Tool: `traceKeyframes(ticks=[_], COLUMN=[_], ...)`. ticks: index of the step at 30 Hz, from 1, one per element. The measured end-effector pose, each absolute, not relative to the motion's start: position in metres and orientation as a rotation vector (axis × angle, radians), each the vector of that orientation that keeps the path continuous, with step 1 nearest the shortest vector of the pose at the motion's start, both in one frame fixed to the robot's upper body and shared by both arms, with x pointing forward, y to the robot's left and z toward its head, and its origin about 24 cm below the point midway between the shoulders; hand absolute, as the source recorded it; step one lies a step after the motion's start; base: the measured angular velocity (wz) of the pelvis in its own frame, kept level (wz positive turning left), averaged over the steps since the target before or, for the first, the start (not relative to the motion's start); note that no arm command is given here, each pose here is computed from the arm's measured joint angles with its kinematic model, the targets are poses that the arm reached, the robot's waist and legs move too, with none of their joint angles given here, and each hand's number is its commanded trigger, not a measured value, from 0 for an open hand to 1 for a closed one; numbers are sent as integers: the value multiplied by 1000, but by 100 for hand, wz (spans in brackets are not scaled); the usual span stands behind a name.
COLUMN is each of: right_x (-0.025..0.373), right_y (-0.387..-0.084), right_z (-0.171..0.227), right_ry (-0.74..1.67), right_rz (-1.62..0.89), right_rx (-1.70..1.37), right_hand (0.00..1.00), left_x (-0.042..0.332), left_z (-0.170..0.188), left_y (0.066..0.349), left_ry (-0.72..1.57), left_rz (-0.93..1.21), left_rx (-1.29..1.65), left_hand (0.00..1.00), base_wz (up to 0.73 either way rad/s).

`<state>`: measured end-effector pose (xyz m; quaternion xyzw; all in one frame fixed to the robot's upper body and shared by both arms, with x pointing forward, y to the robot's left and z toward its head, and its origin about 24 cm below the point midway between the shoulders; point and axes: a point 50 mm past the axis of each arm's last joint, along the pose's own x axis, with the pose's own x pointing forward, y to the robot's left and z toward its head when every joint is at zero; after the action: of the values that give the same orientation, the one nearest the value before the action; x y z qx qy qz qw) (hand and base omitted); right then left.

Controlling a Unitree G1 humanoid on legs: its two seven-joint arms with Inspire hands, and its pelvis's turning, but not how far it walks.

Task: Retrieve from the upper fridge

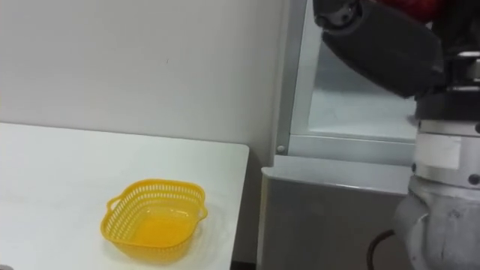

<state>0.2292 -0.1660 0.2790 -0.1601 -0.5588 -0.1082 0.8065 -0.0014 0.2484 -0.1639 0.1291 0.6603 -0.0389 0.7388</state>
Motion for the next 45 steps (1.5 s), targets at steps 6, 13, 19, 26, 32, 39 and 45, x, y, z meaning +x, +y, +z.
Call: traceKeyframes(ticks=[6, 13, 19, 26, 32, 39, 45], right_x=[225, 223, 222, 231, 258, 292, 310], right_y=[-133, -108, -92, -91, -96, -113, -130], right_z=[271, 264, 257, 249, 228, 191, 164], right_ry=[-1224, -1224, -1203, -1153, -992, -765, -600], right_rz=[-75, 78, 199, 226, 217, 198, 178], right_rx=[-437, -506, -571, -627, -686, -787, -863], right_hand=[100, 100, 100, 100, 100, 100, 100], left_x=[2, 7, 6, -2, 0, 1, -10], left_z=[-164, -164, -165, -166, -166, -165, -164], left_y=[248, 245, 244, 240, 243, 245, 246], left_ry=[1439, 1432, 1439, 1472, 1470, 1465, 1495], left_rz=[-99, -162, -189, -228, -223, -220, -213], left_rx=[284, 282, 275, 279, 282, 277, 272], left_hand=[0, 0, 0, 0, 0, 0, 0], base_wz=[0, 0, 4, 11, 21, 15, 16])
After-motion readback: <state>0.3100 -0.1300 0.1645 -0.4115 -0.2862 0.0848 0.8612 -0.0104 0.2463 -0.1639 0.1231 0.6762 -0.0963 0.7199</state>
